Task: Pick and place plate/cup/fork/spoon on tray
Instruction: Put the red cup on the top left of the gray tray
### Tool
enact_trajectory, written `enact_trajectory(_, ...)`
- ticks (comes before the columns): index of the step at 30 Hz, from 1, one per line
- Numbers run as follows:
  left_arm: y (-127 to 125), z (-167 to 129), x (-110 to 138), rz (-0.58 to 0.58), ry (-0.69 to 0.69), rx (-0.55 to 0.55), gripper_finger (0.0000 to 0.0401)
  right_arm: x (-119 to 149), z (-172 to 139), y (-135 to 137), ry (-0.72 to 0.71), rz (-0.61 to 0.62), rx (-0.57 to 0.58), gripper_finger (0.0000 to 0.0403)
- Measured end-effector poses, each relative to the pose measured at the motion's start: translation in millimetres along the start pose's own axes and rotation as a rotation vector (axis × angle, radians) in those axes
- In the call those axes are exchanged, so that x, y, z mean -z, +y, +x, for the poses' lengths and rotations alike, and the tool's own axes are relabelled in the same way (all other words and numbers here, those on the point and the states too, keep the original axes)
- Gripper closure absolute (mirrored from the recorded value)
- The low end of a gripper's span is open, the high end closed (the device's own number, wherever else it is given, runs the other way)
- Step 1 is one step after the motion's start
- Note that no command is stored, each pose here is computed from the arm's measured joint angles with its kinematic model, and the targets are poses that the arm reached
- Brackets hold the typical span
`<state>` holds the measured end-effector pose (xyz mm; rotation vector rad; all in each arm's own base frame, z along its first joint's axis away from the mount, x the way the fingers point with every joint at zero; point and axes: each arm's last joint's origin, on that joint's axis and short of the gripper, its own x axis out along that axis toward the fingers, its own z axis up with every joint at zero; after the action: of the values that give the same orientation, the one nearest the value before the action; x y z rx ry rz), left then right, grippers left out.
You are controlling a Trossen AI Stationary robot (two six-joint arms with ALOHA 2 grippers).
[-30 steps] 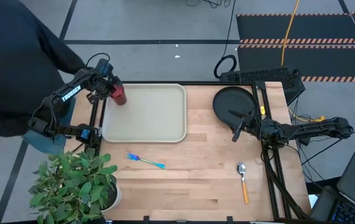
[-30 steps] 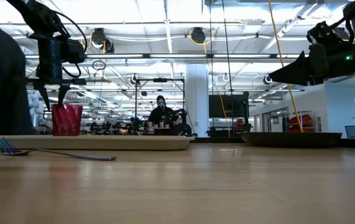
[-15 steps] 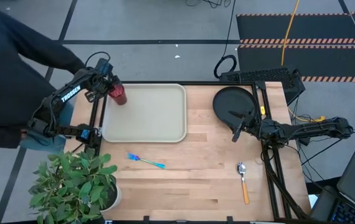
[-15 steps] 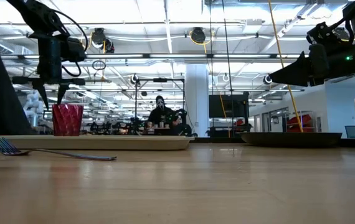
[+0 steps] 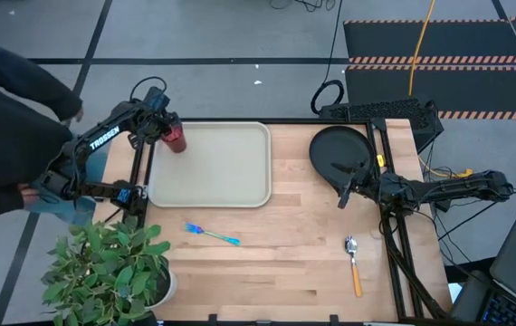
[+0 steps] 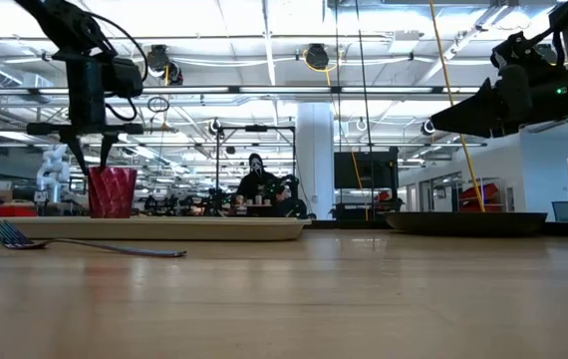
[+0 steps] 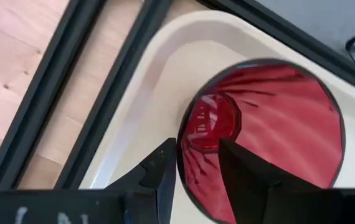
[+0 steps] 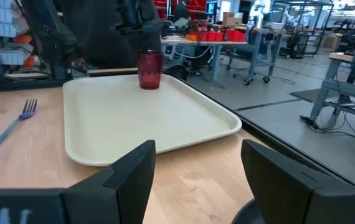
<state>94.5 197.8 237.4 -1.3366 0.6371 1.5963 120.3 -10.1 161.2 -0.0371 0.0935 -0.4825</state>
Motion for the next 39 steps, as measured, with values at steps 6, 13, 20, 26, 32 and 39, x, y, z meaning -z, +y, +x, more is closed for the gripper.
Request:
enact_trajectory(6, 5.7, -8.8, -1.0, -0.004, -0.047, -0.002, 0.0279, 0.8, 0.0, 0.0, 0.007, 0.012, 0.000, 0.0172)
enact_trajectory(13, 14.8, -29.2, -0.6, 0.034, -0.132, 0.054, 0.0279, 0.8, 0.0, 0.0, 0.007, 0.019, 0.000, 0.0172)
enact_trajectory(20, 19.0, -60.5, 17.9, 0.241, -0.206, 0.199, 0.0279, 0.8, 0.0, 0.0, 0.007, 0.018, 0.000, 0.0172)
enact_trajectory(26, 11.6, -78.1, 46.8, 0.561, -0.211, 0.329, 0.0279, 0.1, 0.0, -0.1, 0.001, -0.009, 0.001, 0.0172)
enact_trajectory(32, -10.6, -71.1, 75.9, 0.834, -0.165, 0.333, 0.0279, -5.2, -0.1, -0.3, -0.048, -0.064, 0.008, 0.0172)
enact_trajectory(39, -34.6, -48.9, 104.3, 1.000, -0.086, 0.249, 0.0279, -10.9, -0.5, -0.7, -0.102, -0.059, 0.014, 0.0172)
